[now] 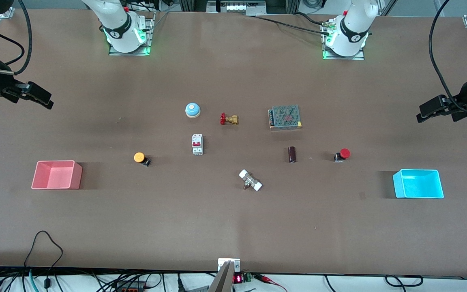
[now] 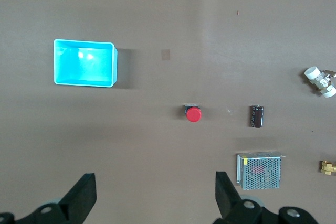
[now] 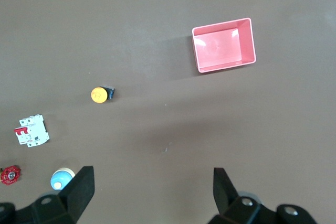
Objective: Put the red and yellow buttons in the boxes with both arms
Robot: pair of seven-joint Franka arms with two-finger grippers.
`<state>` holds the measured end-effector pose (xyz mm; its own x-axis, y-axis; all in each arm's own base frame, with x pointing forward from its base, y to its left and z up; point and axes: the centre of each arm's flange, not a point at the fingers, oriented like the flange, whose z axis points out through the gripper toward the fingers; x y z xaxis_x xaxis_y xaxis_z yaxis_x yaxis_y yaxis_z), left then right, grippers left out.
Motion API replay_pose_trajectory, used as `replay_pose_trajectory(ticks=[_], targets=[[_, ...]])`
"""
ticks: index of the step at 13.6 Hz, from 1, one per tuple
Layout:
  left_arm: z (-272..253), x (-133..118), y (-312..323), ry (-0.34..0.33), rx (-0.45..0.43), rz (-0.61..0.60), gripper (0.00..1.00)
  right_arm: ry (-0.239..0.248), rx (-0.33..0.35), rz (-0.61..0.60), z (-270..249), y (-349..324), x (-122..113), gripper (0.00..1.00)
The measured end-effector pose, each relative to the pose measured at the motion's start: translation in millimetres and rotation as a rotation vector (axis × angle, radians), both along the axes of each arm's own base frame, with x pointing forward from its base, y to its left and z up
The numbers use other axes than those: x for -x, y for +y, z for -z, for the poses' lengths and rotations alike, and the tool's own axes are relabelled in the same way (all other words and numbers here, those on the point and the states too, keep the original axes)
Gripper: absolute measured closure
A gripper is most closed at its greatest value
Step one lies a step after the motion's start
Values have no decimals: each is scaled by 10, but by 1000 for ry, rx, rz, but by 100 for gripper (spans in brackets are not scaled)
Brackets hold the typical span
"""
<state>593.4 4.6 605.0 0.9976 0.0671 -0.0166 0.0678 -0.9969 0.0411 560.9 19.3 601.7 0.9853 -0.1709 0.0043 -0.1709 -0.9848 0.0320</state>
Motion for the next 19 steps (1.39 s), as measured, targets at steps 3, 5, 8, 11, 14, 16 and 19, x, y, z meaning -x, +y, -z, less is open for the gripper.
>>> replay_pose_trajectory(ticks=[3,5,8,11,14,16,19], targets=[[21,4,8,6,0,-1,0,0,0,0,0,-1,0,0],[84,9,6,22,0,-1,0,0,0,7,1,-41,-1,0],[374,-29,-45,79,1,7,0,0,0,11,1,-63,-2,0],[981,-182,-177,182,6,30,0,1,1,14,2,-74,-2,0],[1667,-347,-363,278,20,58,0,1,1,10,2,-53,-1,0],[2008,-443,-466,293,41,64,0,1,1,7,2,-34,-1,0],[2417,-515,-622,266,46,76,0,1,1,-7,2,43,2,0]])
